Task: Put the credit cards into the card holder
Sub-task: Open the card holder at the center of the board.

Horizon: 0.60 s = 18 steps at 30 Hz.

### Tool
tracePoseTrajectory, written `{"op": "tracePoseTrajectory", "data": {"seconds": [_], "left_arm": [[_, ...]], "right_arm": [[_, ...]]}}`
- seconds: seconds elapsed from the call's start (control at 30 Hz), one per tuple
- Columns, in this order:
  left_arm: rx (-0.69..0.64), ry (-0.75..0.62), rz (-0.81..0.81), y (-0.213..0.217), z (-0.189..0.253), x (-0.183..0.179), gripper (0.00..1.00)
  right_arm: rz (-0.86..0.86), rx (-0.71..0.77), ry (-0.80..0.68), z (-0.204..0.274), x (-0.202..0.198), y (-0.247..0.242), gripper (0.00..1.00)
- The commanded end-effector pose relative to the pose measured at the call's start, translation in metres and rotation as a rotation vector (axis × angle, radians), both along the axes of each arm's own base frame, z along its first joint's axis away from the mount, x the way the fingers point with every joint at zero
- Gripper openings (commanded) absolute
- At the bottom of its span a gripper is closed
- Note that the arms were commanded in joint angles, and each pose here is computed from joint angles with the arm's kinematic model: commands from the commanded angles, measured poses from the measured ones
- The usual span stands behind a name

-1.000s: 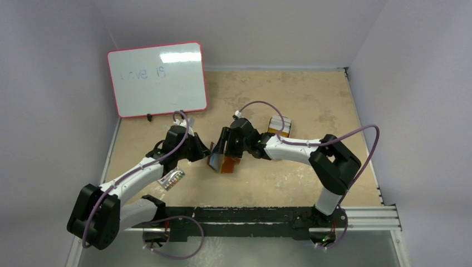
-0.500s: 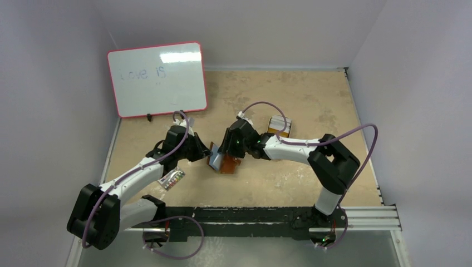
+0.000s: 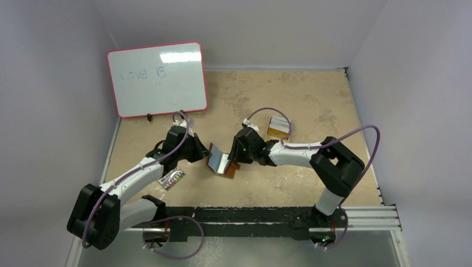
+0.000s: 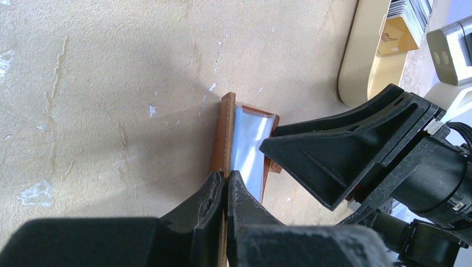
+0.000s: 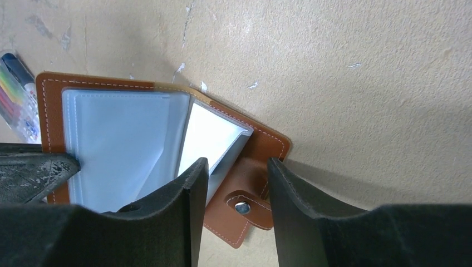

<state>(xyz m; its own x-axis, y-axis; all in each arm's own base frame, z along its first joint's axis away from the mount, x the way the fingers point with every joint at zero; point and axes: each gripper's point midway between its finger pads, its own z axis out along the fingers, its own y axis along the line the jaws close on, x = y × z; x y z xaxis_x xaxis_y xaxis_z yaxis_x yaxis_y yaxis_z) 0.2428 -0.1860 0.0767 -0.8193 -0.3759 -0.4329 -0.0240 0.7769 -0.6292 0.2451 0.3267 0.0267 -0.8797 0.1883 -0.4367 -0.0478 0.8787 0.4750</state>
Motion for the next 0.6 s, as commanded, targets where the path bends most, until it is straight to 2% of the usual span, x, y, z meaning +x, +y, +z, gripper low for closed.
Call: {"op": "tracePoseTrajectory", "data": {"seconds": [0.0,0.13,0.33,0.5,0.57], "left_arm": [[-0.043,-0.051,-0.01,-0.007,0.013,0.006,0.0],[-0.099,-0.043,-0.02,-0.015,0.016,0.005,0.0],[-0.094,-0.044,-0.011,-0.014,0.016,0.006,0.0],[-0.125,-0.058,-0.012,-0.018,0.024,0.008,0.0],[-0.122,-0.062,-0.009,-0.018,0.025,0.01,0.0]], "right_arm": [[0.041,-0.121,0.019,-0.017,-0.013,-0.025,0.46],[0.067,-0.157,-0.008,-0.007,-0.015,-0.033,0.45],[0.144,-0.132,-0.069,0.029,-0.024,-0.042,0.5],[0.153,-0.032,-0.138,0.073,-0.021,-0.031,0.52],[0.169,0.049,-0.172,0.094,-0.018,-0.017,0.49]]}}
